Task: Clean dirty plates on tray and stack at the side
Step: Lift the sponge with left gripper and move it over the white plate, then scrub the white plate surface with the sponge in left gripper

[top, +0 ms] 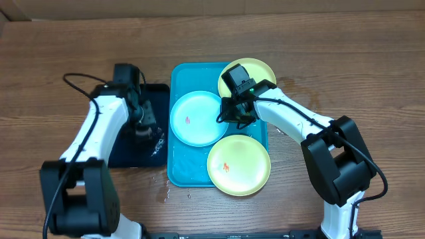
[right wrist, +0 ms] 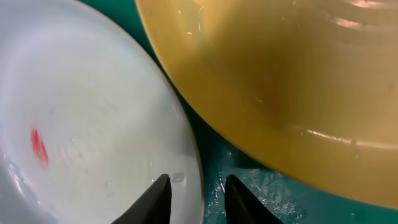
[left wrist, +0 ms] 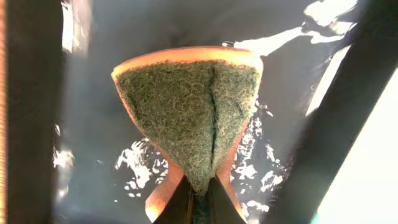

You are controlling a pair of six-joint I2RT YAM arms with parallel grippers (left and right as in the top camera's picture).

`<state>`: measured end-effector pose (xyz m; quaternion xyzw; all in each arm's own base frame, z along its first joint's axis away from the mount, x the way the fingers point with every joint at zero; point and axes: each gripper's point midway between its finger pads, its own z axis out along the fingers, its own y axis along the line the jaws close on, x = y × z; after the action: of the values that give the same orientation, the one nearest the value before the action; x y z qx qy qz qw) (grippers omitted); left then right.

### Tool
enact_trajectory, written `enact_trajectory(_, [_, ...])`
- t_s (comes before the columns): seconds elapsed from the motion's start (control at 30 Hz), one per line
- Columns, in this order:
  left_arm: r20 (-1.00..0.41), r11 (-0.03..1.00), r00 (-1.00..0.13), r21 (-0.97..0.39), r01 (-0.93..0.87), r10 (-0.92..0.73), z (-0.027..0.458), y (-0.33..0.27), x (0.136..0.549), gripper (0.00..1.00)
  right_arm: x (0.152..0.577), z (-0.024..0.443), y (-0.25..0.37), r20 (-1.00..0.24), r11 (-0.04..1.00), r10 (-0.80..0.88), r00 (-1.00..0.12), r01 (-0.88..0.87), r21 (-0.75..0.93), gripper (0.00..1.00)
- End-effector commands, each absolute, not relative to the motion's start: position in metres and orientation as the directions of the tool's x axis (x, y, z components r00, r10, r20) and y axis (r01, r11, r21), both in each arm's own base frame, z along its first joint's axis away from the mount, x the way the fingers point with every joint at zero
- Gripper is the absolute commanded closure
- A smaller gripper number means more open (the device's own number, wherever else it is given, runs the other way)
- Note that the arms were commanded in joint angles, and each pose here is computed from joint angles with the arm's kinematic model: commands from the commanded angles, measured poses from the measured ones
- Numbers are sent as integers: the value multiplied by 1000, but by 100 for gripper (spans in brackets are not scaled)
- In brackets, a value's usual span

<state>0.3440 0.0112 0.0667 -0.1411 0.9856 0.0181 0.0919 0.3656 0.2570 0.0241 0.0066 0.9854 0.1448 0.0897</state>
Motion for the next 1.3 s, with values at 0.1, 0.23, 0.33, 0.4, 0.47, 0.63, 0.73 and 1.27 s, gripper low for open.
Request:
enact_trajectory(0.1, [-278, 984, -959, -178, -10, -60, 106, -27, 358, 96, 364, 23, 258, -166, 956, 43, -985, -8, 293, 79])
enact_trajectory(0.23, [-287, 964, -957, -237, 119, 48, 108, -50, 355, 96, 364, 23, 258, -166, 956, 43, -985, -8, 293, 96])
enact_trajectory(0.33, [-286, 960, -955, -237, 146, 75, 108, -60, 353, 96, 363, 23, 260, -159, 952, 40, -986, -10, 304, 96])
enact_trajectory(0.4, [-285, 956, -954, -239, 167, 95, 108, -70, 351, 96, 362, 23, 261, -154, 950, 39, -987, -11, 311, 96])
enact_trajectory(0.47, [-284, 952, -952, -244, 184, 111, 109, -83, 349, 96, 361, 23, 261, -152, 950, 39, -988, -11, 313, 95])
enact_trajectory(0.63, [-286, 946, -951, -262, 191, 113, 107, -115, 349, 96, 361, 23, 261, -150, 950, 38, -988, -11, 311, 95])
enact_trajectory(0.73, [-294, 959, -953, -239, 154, 80, 104, -127, 353, 96, 361, 23, 261, -149, 950, 38, -988, -10, 311, 96])
enact_trajectory(1.27, [-359, 989, -933, -125, 76, 26, 81, -119, 373, 96, 359, 22, 260, -144, 952, 38, -989, -8, 307, 77])
